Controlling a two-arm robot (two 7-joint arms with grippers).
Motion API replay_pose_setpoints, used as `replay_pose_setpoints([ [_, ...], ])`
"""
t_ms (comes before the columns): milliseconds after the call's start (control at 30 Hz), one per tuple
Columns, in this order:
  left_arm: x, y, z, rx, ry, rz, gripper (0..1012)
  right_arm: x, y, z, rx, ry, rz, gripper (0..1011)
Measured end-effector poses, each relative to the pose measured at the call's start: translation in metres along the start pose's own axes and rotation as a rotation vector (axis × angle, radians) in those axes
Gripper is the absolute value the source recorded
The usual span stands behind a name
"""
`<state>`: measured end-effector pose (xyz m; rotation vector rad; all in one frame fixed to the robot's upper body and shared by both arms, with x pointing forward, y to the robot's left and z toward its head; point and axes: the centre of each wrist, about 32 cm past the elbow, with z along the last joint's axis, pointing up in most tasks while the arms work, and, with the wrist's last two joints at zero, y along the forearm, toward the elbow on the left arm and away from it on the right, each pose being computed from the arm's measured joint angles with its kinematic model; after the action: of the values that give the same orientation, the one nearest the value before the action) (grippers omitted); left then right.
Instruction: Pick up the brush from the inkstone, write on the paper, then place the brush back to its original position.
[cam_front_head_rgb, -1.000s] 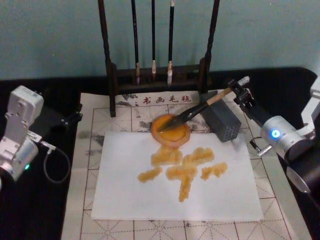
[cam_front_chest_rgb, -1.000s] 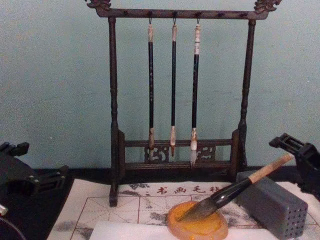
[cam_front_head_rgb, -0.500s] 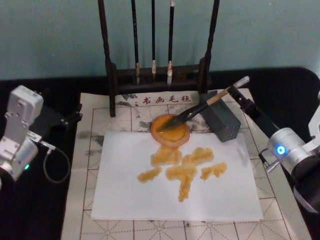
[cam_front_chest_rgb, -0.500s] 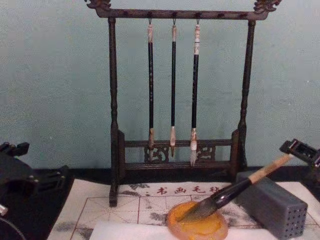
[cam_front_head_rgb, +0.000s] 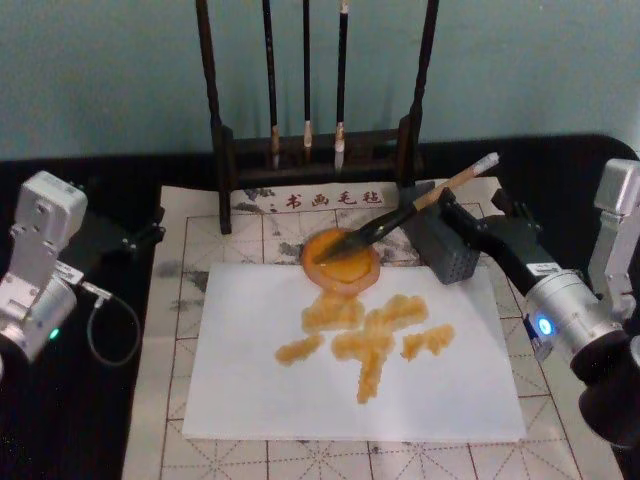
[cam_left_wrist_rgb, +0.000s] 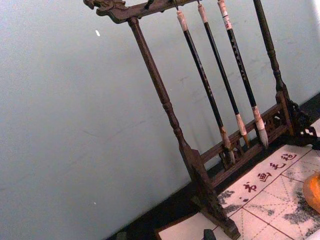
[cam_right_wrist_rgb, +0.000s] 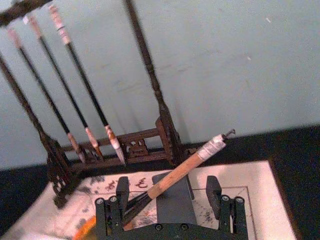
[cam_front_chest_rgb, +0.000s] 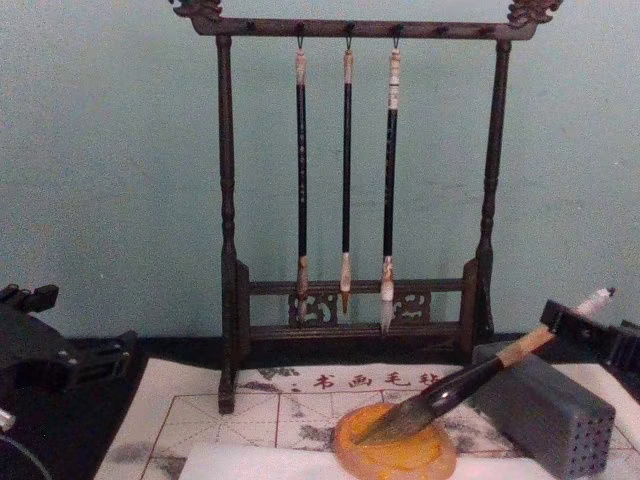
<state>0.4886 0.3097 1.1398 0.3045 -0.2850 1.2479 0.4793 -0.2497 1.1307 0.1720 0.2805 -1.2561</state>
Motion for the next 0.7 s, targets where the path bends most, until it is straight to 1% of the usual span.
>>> replay_pose_setpoints([
  [33, 0.0000, 0.0000, 0.0000, 0.000, 0.000, 0.000, 1001, -0.001, -0.001, -0.002, 0.003, -0.046, 0.004, 1000],
  [133, 0.0000, 0.0000, 0.0000, 0.000, 0.000, 0.000, 1001, -0.002, -0.003, -0.005, 0.006, -0.124, 0.015, 1000],
  [167, 0.0000, 0.0000, 0.0000, 0.000, 0.000, 0.000, 1001, -0.002, -0.004, -0.007, 0.005, -0.176, 0.026, 1000],
  [267, 0.0000, 0.0000, 0.0000, 0.000, 0.000, 0.000, 1001, -0.002, -0.006, -0.009, 0.002, -0.251, 0.041, 1000],
  [300, 0.0000, 0.0000, 0.0000, 0.000, 0.000, 0.000, 1001, -0.002, -0.007, -0.011, 0.001, -0.298, 0.050, 1000],
  [367, 0.0000, 0.0000, 0.0000, 0.000, 0.000, 0.000, 1001, -0.002, -0.007, -0.012, 0.001, -0.342, 0.054, 1000],
  [400, 0.0000, 0.0000, 0.0000, 0.000, 0.000, 0.000, 1001, -0.002, -0.007, -0.013, 0.001, -0.384, 0.056, 1000],
  [500, 0.0000, 0.0000, 0.0000, 0.000, 0.000, 0.000, 1001, -0.001, -0.008, -0.015, 0.001, -0.437, 0.059, 1000],
  [533, 0.0000, 0.0000, 0.0000, 0.000, 0.000, 0.000, 1001, -0.001, -0.008, -0.017, 0.001, -0.471, 0.060, 1000],
  [600, 0.0000, 0.0000, 0.0000, 0.000, 0.000, 0.000, 1001, -0.001, -0.008, -0.019, 0.000, -0.508, 0.062, 1000],
  [700, 0.0000, 0.0000, 0.0000, 0.000, 0.000, 0.000, 1001, -0.001, -0.008, -0.019, 0.000, -0.508, 0.061, 1000],
])
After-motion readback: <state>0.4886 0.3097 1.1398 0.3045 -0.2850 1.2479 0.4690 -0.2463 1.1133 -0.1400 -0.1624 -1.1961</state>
